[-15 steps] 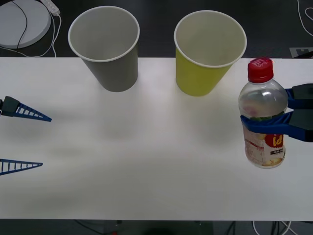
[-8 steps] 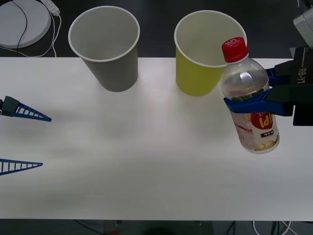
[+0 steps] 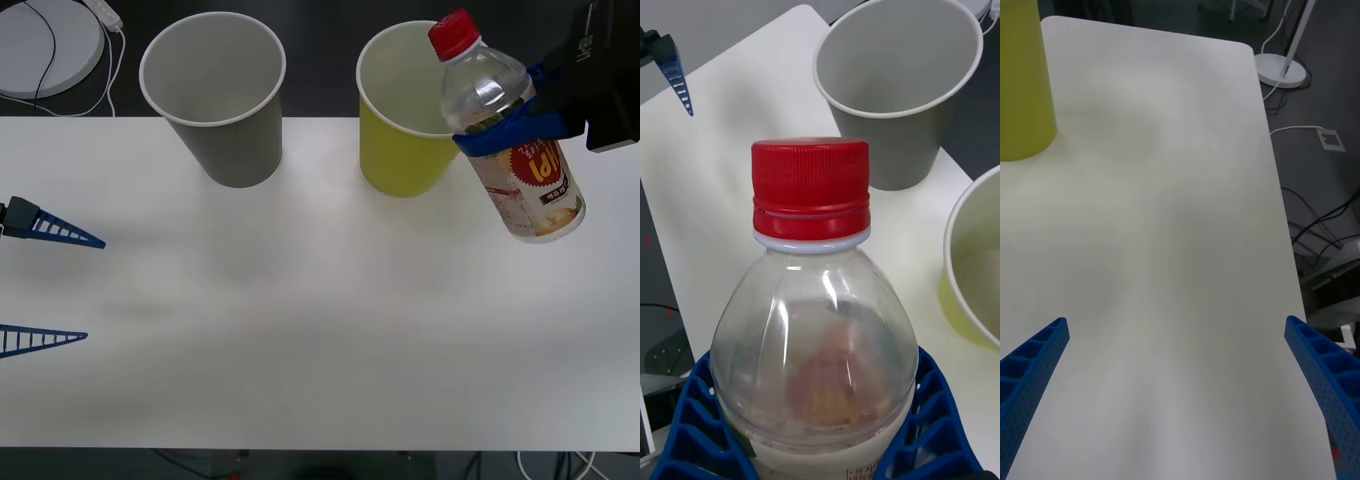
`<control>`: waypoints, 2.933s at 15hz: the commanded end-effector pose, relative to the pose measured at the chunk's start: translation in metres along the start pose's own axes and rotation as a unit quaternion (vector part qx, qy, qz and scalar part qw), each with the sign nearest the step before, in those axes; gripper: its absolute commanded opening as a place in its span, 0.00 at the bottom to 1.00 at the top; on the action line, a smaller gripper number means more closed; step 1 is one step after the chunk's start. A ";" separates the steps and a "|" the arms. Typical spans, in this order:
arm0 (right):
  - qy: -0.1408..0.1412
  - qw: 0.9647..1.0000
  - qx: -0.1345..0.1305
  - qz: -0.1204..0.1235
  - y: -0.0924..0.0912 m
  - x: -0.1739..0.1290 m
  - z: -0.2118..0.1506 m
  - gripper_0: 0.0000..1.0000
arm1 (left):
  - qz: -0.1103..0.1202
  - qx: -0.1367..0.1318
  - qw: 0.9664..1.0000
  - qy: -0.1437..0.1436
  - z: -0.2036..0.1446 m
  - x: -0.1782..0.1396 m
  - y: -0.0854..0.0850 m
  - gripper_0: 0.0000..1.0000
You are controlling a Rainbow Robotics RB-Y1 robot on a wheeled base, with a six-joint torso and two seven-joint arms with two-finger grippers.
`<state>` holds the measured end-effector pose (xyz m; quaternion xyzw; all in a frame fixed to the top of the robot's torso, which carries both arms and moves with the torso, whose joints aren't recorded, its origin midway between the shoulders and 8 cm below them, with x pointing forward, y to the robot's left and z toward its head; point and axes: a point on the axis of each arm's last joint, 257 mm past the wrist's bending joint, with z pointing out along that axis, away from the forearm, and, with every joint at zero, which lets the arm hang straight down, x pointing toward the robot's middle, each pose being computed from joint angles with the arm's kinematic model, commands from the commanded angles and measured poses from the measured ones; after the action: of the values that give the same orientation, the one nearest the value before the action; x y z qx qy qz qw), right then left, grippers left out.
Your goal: Put the can into the green bin and the plastic bottle into the gray bin
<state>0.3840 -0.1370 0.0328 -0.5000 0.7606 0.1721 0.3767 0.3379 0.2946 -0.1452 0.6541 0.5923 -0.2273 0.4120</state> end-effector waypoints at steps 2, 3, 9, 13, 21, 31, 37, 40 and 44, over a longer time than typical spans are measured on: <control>0.027 1.000 -0.001 0.002 -0.019 -0.020 0.003 0.00 | 0.000 0.000 1.000 0.000 0.000 0.000 0.000 1.00; 0.030 1.000 0.001 0.003 -0.025 -0.027 0.004 0.00 | 0.000 0.000 1.000 0.000 0.000 0.000 0.000 1.00; 0.055 0.998 0.004 0.014 -0.050 -0.064 0.021 0.00 | 0.000 0.000 1.000 0.000 0.000 0.000 0.000 1.00; 0.071 0.997 0.018 0.019 -0.066 -0.081 0.033 0.00 | 0.000 0.000 1.000 0.000 0.000 0.000 0.000 1.00; 0.091 0.994 0.054 0.026 -0.092 -0.116 0.063 0.00 | 0.000 0.000 1.000 0.000 0.000 0.000 0.000 1.00; 0.109 0.989 0.086 0.047 -0.107 -0.160 0.096 0.00 | 0.000 0.000 1.000 0.000 0.000 0.000 0.000 1.00; 0.100 0.987 0.103 0.068 -0.108 -0.191 0.123 0.00 | 0.000 0.000 1.000 0.000 0.000 0.000 0.000 1.00; 0.097 0.986 0.111 0.072 -0.105 -0.204 0.136 0.00 | 0.000 0.000 1.000 0.000 0.000 0.000 0.000 1.00; 0.091 0.985 0.125 0.076 -0.099 -0.220 0.158 0.00 | 0.000 0.000 1.000 0.000 0.000 0.000 0.000 1.00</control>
<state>0.5809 0.0538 0.1050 -0.4063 0.8430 0.0583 0.3477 0.3379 0.2946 -0.1452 0.6540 0.5923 -0.2274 0.4120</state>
